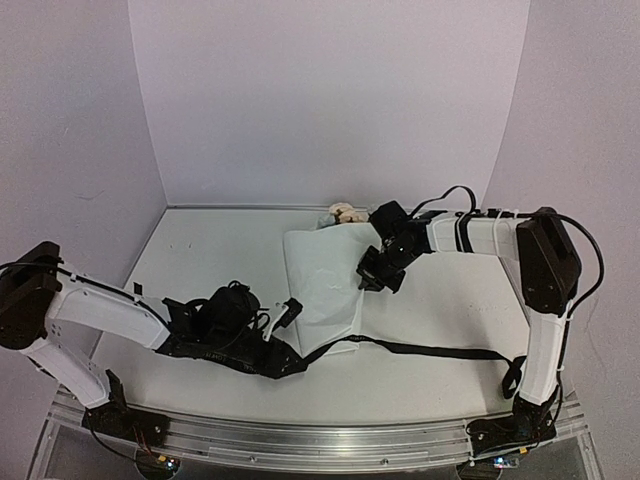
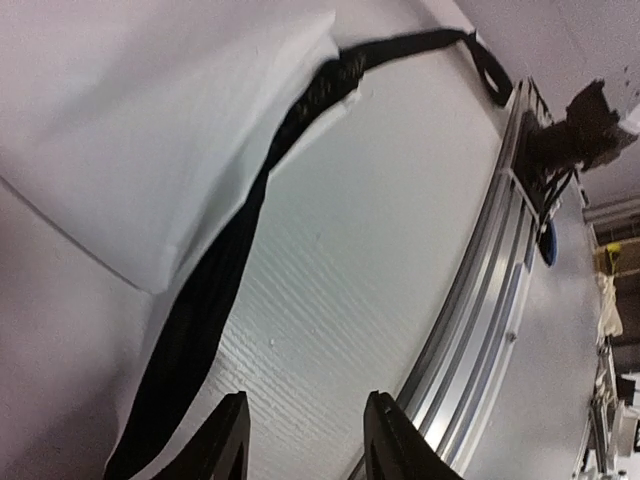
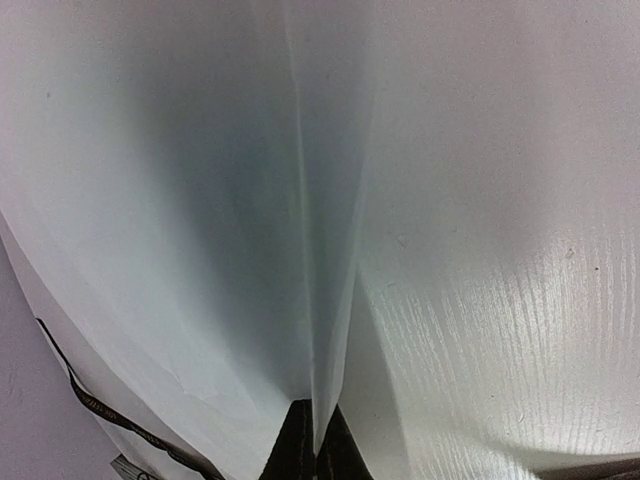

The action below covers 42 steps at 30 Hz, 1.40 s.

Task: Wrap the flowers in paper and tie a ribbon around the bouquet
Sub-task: Pick up the folded bouquet from the center of the board.

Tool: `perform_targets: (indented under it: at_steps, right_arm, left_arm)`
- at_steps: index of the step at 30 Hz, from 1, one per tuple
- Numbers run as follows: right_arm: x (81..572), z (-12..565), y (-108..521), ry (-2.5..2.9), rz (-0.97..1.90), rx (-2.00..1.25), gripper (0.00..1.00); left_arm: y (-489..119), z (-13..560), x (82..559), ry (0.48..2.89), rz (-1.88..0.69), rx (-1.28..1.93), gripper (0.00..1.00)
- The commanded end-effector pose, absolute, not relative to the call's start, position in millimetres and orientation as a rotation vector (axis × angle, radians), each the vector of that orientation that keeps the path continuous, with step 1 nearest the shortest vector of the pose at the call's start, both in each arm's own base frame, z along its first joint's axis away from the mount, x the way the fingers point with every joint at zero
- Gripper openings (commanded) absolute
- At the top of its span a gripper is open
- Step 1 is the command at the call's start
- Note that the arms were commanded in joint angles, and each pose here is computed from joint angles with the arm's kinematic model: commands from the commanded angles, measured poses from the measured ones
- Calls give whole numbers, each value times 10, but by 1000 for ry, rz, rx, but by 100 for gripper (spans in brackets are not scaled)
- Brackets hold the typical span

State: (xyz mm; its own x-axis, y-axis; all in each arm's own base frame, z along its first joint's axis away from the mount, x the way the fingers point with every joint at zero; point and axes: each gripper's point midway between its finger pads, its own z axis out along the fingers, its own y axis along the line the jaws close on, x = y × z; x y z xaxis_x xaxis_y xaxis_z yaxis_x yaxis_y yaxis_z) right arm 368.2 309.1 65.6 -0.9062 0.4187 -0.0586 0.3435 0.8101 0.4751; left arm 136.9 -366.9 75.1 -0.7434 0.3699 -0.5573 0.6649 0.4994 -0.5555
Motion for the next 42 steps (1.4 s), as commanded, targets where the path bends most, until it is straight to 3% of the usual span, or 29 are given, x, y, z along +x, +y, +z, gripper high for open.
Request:
perform_targets:
  at_steps: [1,10,16,23,27,31,42]
  right_arm:
    - [3725,722,3105,2812,687,591,0]
    - [3751,688,3138,2817,696,609,0]
    - [3762,684,3147,2817,697,614,0]
    - [3779,678,3151,2813,693,617,0]
    - [3788,688,3150,2810,693,617,0]
    - [3801,697,3159,2805,696,627,0]
    - [3843,802,3153,2788,691,668,0]
  left_arm:
    - [-3593,927,1716,2295,-907,775,54]
    - [-3721,539,1717,2379,-707,946,67]
    - [-3820,408,1740,2388,-643,992,66]
    - [-3887,249,1676,2402,-591,1059,44]
    - [-3884,186,1630,2410,-557,1080,19]
    - [-3914,229,1525,2375,-528,1118,1]
    - [-3904,357,1200,2304,-615,1176,0]
